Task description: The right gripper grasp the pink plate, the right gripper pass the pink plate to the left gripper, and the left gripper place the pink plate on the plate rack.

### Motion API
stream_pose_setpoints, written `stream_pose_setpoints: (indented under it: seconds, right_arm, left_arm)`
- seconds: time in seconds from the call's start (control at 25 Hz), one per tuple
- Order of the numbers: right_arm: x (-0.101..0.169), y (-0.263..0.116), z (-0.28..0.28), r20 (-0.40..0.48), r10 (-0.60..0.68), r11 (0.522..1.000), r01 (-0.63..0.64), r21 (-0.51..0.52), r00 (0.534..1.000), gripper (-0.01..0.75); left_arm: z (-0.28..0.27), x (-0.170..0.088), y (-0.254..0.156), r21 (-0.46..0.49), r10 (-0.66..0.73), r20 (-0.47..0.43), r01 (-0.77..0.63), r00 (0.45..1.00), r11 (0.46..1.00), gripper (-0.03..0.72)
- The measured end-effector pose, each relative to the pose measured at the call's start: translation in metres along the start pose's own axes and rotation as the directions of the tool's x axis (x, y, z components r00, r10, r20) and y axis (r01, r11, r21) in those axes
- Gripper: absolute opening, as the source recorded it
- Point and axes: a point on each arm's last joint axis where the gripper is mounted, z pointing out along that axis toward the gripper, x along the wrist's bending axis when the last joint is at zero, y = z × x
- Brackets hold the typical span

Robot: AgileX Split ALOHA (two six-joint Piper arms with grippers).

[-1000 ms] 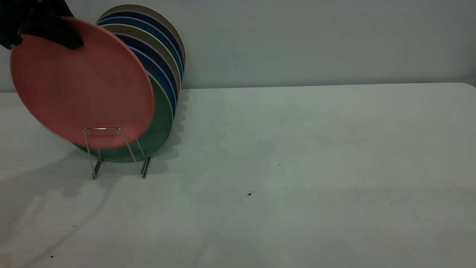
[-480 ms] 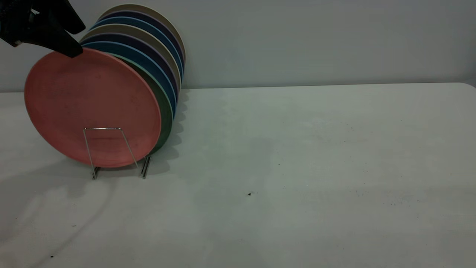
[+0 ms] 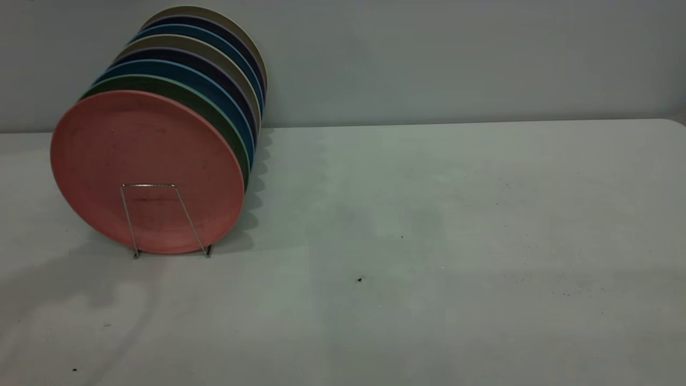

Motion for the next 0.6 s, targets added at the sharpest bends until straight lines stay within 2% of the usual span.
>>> stream_pose_setpoints:
  seconds: [0.08, 0.2, 0.32, 0.44, 0.6]
  right_arm:
    - [-0.002, 0.0, 0.0, 0.022, 0.026, 1.0, -0.026, 0.002, 0.999, 0.227]
    - [-0.003, -0.002, -0.002, 0.028, 0.035, 0.999, -0.035, -0.006, 0.999, 0.228]
    - [-0.003, -0.006, -0.005, 0.007, 0.01, 0.999, -0.01, -0.039, 1.0, 0.234]
    - [-0.001, -0.011, -0.01, -0.015, -0.015, 0.997, 0.013, -0.079, 1.0, 0.238]
    - [-0.001, -0.014, -0.014, -0.031, -0.031, 0.993, 0.027, -0.113, 0.999, 0.237]
  left_arm:
    - [-0.022, -0.005, 0.01, -0.021, -0.106, -0.025, 0.106, 0.994, 0.994, 0.51]
    - [-0.051, -0.019, 0.021, -0.035, -0.274, -0.01, 0.273, 0.962, 0.961, 0.51]
    - [-0.075, -0.035, 0.024, 0.019, -0.4, 0.014, 0.399, 0.917, 0.917, 0.51]
    - [-0.093, -0.051, 0.023, 0.11, -0.519, 0.023, 0.514, 0.854, 0.851, 0.51]
    - [-0.113, -0.059, 0.022, 0.127, -0.673, -0.079, 0.677, 0.736, 0.725, 0.51]
